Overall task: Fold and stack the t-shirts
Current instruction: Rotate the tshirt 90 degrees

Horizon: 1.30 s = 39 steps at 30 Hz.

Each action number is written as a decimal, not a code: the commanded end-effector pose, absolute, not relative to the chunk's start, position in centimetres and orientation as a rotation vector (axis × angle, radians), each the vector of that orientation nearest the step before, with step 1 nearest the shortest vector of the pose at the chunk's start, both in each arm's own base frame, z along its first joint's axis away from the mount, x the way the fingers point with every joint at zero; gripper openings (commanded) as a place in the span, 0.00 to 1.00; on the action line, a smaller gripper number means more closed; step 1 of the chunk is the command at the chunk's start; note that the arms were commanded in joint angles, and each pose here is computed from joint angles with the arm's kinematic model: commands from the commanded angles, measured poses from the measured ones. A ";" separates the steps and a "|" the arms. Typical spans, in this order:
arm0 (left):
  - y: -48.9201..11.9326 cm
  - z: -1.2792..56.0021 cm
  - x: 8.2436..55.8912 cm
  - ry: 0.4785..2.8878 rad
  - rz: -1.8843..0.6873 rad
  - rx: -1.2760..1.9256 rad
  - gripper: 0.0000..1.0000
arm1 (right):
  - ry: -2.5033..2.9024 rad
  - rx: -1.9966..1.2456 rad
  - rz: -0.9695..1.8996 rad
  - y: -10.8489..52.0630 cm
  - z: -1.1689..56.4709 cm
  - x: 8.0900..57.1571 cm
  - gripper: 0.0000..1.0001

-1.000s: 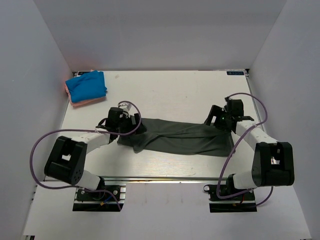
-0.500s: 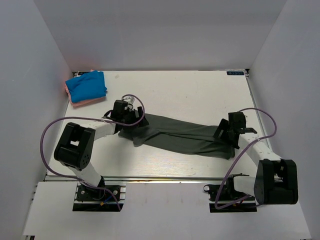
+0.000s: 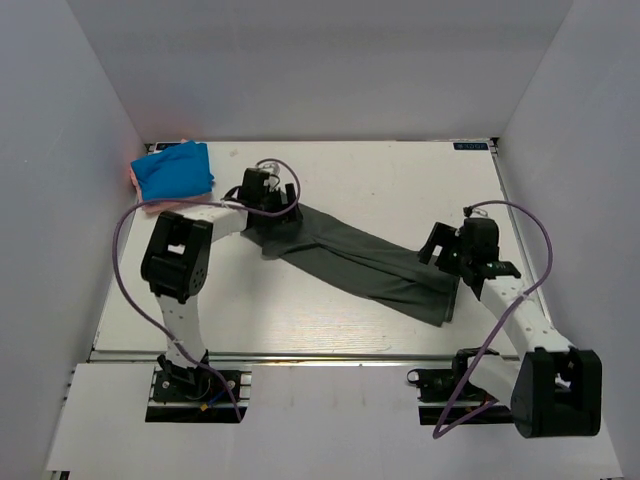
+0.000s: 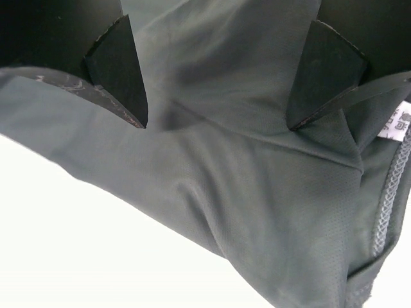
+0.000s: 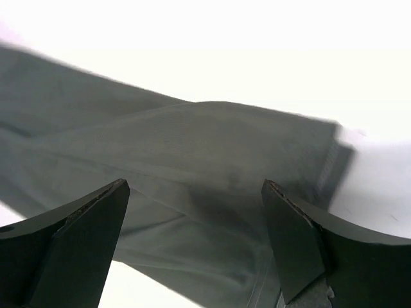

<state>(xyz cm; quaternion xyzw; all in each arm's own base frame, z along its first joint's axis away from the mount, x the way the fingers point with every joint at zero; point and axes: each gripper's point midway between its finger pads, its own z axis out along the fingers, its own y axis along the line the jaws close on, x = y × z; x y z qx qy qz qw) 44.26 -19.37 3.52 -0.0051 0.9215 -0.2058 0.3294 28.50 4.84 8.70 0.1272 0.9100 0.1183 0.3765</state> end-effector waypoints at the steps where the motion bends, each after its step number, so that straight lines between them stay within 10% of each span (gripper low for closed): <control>1: -18.3 -0.3 44.5 2.544 -0.435 -0.021 1.00 | 2.306 0.175 0.428 7.4 9.2 30.3 0.90; 18: -29.6 0.0 61.0 2.280 -0.921 0.110 1.00 | 2.654 -0.042 0.808 20.1 -0.2 21.0 0.90; 39: -31.7 -0.7 63.5 2.159 -0.972 -0.133 1.00 | 2.600 -0.591 0.847 30.0 4.7 11.4 0.90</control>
